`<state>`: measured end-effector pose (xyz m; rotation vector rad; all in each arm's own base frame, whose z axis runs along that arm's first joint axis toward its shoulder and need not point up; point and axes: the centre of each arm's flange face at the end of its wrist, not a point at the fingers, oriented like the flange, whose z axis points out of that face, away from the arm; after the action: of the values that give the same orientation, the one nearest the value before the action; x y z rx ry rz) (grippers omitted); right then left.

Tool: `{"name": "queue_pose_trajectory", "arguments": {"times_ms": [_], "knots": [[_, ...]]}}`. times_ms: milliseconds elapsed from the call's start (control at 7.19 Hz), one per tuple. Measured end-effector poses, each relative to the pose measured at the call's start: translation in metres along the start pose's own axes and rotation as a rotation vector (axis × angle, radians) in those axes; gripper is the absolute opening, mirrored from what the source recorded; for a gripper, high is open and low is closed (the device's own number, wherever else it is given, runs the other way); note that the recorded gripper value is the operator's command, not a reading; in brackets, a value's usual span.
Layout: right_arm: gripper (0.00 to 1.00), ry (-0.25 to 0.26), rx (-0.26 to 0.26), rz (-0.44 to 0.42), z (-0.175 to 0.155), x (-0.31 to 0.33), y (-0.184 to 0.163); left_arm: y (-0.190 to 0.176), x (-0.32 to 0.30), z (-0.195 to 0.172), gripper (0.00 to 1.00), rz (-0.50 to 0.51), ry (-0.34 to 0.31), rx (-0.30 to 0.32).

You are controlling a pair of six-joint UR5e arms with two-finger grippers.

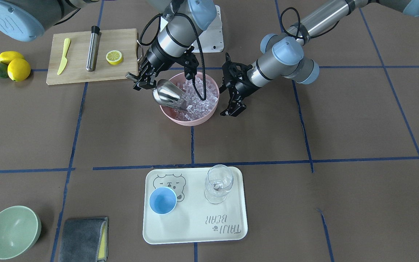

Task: Put ice in cup with scoop
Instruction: 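Lower the scoop into the ice cubes with the right gripper, then drag the scoop through the ice with the right gripper to fill it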

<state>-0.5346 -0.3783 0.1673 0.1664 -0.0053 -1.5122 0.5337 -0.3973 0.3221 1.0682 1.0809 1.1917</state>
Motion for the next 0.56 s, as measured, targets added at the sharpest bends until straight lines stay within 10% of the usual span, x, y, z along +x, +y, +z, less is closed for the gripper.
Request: {"name": "queue_pose_trajectory", "arguments": {"times_ms": [556], "knots": [[0.0,-0.016,0.063,-0.027,0.021,0.003,0.0,-0.003,0.0,-0.002,1.0,0.0,-0.001,0.003]]}}
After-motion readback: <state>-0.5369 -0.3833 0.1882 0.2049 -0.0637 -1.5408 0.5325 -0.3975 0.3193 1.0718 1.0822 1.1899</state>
